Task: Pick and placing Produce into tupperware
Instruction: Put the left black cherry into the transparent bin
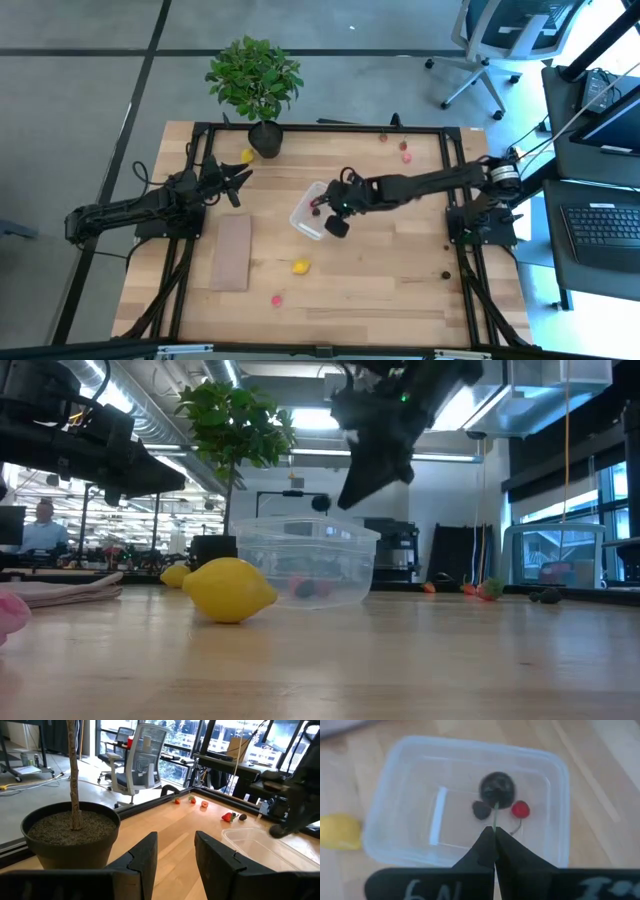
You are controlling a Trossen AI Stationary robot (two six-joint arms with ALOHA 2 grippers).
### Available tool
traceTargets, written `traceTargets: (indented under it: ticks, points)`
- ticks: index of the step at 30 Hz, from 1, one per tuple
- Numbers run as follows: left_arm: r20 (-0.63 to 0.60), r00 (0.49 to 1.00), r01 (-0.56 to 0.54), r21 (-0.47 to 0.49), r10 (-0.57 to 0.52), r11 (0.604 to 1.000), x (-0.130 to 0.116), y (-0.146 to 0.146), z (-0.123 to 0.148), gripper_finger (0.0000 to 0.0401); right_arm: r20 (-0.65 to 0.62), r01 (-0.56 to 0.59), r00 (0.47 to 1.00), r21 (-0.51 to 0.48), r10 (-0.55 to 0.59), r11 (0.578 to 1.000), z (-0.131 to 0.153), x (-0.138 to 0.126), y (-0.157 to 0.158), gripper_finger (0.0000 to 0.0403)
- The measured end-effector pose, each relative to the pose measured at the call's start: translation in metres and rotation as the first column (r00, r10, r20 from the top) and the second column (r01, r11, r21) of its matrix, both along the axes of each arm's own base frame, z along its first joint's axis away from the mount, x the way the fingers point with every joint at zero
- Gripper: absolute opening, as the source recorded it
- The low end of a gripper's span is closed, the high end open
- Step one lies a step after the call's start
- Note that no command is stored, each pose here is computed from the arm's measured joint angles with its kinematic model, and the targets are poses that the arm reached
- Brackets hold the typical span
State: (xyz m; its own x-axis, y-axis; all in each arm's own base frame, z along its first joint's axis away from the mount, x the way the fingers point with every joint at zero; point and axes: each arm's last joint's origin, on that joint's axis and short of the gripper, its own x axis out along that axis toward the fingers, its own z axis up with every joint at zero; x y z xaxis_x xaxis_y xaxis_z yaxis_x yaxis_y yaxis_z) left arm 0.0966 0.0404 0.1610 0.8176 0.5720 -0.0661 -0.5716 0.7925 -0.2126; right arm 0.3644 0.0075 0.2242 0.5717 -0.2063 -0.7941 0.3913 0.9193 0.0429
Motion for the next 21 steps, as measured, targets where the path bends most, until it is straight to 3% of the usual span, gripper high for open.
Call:
traceTargets:
  ticks: [10,21]
  points:
    - [0.000,1.000,0.000,0.000,0.000,1.000,0.000,0.000,0.000,0.0124,-0.055,0.031,0.998,0.057,-0.028,0.998,-0.011,0.001,-0.024,0.0003]
    - [0.030,1.000,-0.003,-0.042,0.004,0.999,0.000,0.000,0.000,0.0124,-0.053,-0.004,0.999,0.030,0.006,1.000,-0.011,0.002,-0.024,0.0053]
